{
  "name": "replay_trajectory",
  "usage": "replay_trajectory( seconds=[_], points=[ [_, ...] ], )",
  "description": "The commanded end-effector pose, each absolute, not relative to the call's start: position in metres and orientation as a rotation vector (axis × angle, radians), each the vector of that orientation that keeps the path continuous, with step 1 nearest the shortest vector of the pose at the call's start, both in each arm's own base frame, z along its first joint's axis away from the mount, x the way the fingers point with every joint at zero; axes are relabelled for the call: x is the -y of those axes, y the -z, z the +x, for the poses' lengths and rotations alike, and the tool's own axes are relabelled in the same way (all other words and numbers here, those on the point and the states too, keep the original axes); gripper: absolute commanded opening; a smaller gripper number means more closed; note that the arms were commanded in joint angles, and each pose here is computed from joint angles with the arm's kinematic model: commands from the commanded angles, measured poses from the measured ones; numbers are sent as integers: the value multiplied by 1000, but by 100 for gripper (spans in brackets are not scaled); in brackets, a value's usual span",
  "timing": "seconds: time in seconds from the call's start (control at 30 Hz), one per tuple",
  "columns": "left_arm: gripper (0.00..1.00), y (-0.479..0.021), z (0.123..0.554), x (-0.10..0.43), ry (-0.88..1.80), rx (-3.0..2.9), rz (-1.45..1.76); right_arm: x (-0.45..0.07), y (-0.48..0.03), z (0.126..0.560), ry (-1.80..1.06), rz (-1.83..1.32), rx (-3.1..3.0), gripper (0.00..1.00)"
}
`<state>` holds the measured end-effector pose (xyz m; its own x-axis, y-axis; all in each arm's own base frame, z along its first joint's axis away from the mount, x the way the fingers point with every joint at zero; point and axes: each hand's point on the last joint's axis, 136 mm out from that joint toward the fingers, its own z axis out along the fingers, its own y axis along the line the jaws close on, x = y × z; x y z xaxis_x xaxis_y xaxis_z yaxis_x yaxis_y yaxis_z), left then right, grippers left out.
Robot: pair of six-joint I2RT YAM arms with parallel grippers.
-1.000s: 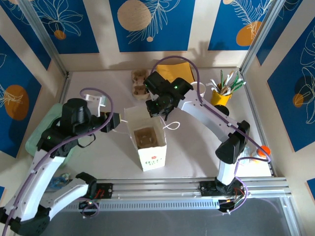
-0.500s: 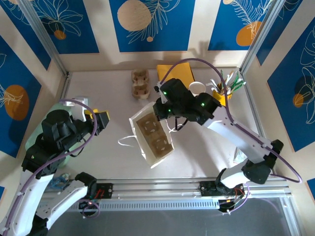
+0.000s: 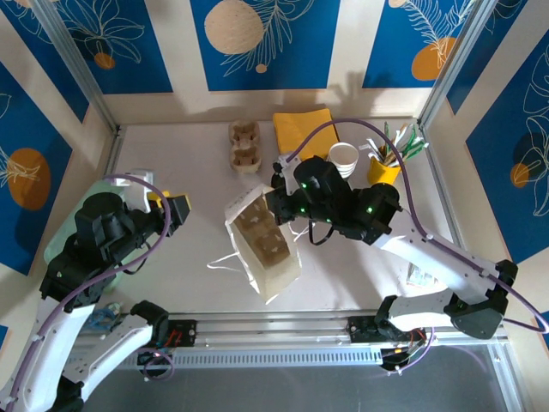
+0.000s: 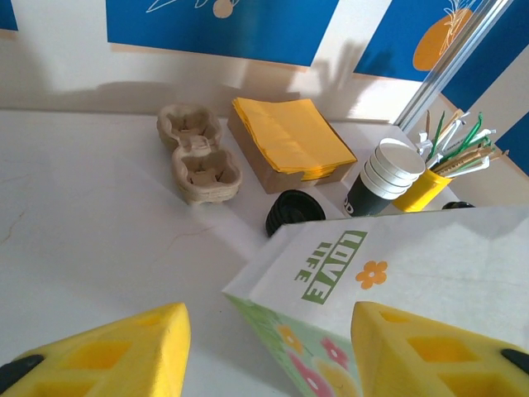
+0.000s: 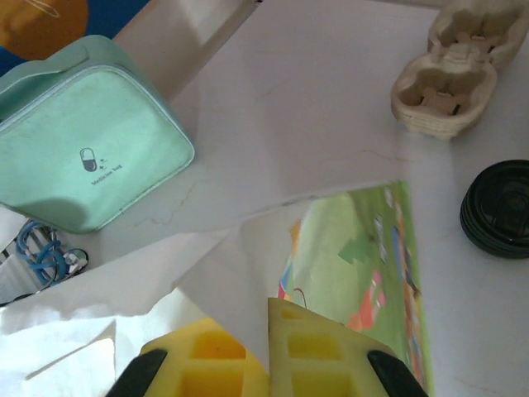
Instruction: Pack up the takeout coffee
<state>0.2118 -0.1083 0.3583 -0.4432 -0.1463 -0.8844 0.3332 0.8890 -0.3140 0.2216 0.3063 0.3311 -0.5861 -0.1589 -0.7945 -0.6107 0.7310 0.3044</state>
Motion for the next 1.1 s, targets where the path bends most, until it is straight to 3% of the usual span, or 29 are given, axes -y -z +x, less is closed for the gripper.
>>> replay_trajectory(
  seconds=[0.0,0.4,1.07],
  points=[
    [54,-367,213,107,534,-1911,150,-307,-351,221,-755,-565,-2049,0],
    [54,-367,213,109,547,-1919,150,-287,-343,230,-717,-380,-2220,0],
    [55,-359,215,111,554,-1945,142,-257,-307,264,-1038,26,-2525,0]
  ],
)
